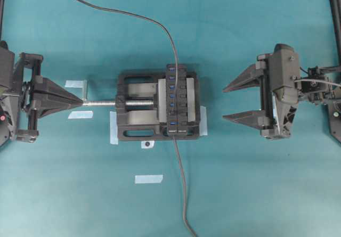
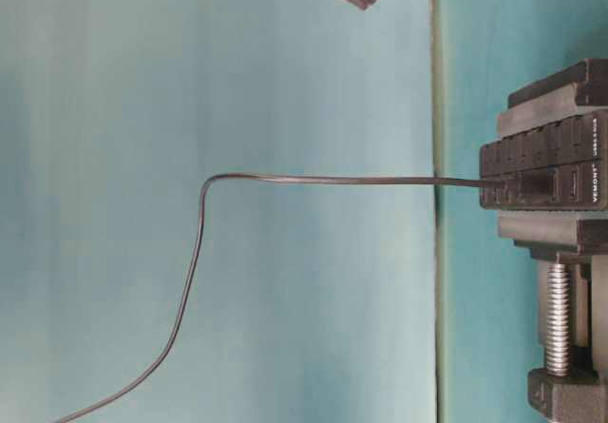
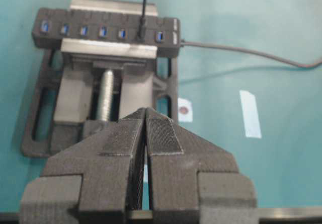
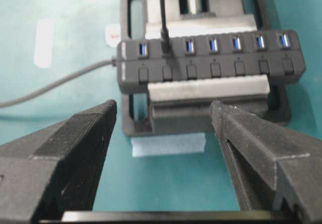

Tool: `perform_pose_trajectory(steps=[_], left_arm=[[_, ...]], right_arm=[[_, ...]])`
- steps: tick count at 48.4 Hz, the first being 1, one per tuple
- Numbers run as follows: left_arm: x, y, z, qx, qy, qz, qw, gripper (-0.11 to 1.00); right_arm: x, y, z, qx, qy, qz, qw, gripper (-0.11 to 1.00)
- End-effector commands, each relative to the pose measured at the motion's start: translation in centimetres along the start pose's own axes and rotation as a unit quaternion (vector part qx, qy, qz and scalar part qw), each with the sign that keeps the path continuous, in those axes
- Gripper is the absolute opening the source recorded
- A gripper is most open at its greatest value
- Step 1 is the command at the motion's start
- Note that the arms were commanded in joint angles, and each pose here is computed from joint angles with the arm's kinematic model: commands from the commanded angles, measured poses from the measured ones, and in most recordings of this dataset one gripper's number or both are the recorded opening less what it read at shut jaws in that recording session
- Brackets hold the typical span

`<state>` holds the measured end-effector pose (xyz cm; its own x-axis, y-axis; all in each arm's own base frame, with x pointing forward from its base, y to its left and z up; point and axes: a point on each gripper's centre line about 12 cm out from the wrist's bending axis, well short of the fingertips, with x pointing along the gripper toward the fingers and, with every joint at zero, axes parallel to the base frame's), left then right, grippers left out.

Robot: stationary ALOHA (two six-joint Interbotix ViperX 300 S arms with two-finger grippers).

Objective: Insert the USB into the second port from the front of the fixed hub.

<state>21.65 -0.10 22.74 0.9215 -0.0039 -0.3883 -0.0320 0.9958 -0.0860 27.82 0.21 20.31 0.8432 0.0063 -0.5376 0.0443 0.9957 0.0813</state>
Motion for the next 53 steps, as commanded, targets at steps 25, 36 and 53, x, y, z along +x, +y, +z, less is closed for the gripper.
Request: perform_pose_trajectory(steps=[25, 36, 53], left_arm=[[0.1, -0.1, 0.6, 0.002, -0.009, -0.002, 1.0000, 0.00], [0.1, 0.0, 0.5, 0.001, -0.007, -0.001, 1.0000, 0.00], [0.1, 0.0, 0.5, 0.001, -0.007, -0.001, 1.0000, 0.00]], right_arm=[[1.1, 0.1, 0.5, 0.003, -0.014, 0.002, 0.9999, 0.87], [1.4, 0.1, 0.4, 0.003, -0.014, 0.002, 0.9999, 0.87], [1.4, 0.1, 0.5, 0.003, -0.017, 0.003, 0.9999, 0.87]])
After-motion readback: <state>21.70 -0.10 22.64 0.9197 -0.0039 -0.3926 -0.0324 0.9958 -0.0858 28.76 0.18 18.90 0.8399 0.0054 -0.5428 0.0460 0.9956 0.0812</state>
